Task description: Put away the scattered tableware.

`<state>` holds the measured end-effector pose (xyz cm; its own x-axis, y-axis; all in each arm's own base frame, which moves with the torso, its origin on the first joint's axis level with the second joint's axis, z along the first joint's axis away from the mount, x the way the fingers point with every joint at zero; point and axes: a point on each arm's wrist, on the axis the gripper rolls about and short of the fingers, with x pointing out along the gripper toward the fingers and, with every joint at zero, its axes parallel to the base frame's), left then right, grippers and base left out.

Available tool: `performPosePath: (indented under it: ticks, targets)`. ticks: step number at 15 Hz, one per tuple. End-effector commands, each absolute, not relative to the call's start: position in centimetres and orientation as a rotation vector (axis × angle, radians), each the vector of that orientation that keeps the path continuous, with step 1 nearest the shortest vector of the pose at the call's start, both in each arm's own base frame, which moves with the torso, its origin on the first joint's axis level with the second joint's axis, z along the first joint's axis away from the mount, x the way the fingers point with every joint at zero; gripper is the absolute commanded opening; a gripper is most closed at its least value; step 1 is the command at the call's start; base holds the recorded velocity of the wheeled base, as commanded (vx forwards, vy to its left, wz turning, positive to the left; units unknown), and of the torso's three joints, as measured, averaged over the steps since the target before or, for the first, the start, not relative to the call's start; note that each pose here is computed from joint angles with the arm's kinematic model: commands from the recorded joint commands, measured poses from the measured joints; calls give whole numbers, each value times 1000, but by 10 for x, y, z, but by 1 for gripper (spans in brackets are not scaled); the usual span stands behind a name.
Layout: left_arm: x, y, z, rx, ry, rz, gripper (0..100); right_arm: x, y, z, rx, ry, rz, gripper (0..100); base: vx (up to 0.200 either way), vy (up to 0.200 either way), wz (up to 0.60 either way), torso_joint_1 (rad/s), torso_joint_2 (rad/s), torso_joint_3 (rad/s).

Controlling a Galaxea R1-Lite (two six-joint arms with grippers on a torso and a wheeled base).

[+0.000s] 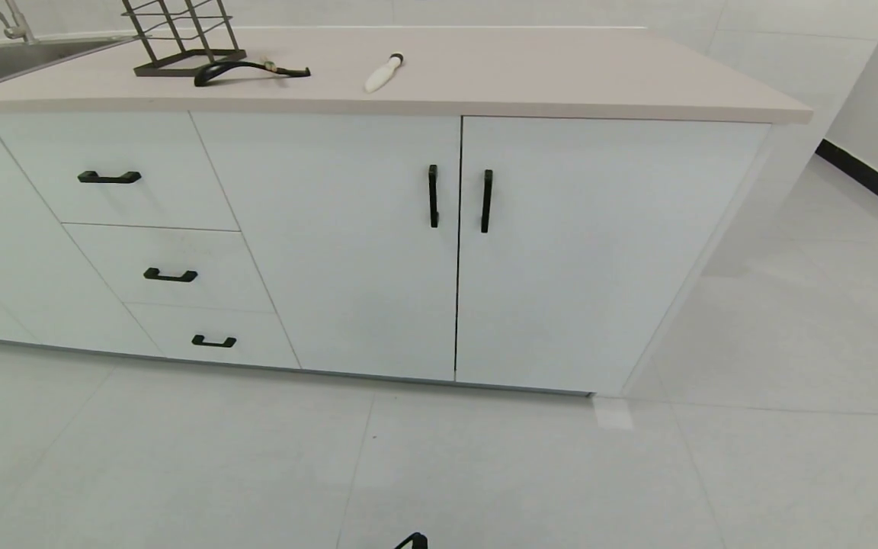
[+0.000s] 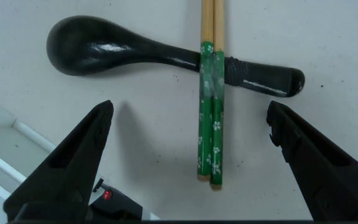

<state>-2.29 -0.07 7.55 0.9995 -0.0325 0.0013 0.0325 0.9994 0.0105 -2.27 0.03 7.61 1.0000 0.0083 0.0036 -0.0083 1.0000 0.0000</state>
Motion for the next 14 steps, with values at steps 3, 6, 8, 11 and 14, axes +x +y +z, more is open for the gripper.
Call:
performPosePath:
  ticks: [3, 6, 8, 11, 14]
  targets:
    - [-23, -1, 75, 11, 0, -32, 100, -22, 0, 76, 0, -2, 9, 0, 0, 200, 0, 1, 2, 1]
    - [-23, -1, 75, 11, 0, -32, 100, -22, 0, 76, 0, 0, 9, 0, 0, 200, 0, -1, 2, 1]
    - [-23, -1, 75, 11, 0, -32, 100, -22, 0, 76, 0, 0, 9, 0, 0, 200, 0, 2, 2, 2]
    - [-23, -1, 75, 11, 0, -32, 100, -22, 0, 76, 0, -2, 9, 0, 0, 200, 0, 2, 2, 4]
    - [-23, -1, 75, 11, 0, -32, 100, -22, 0, 76, 0, -2, 9, 0, 0, 200, 0, 2, 2, 2]
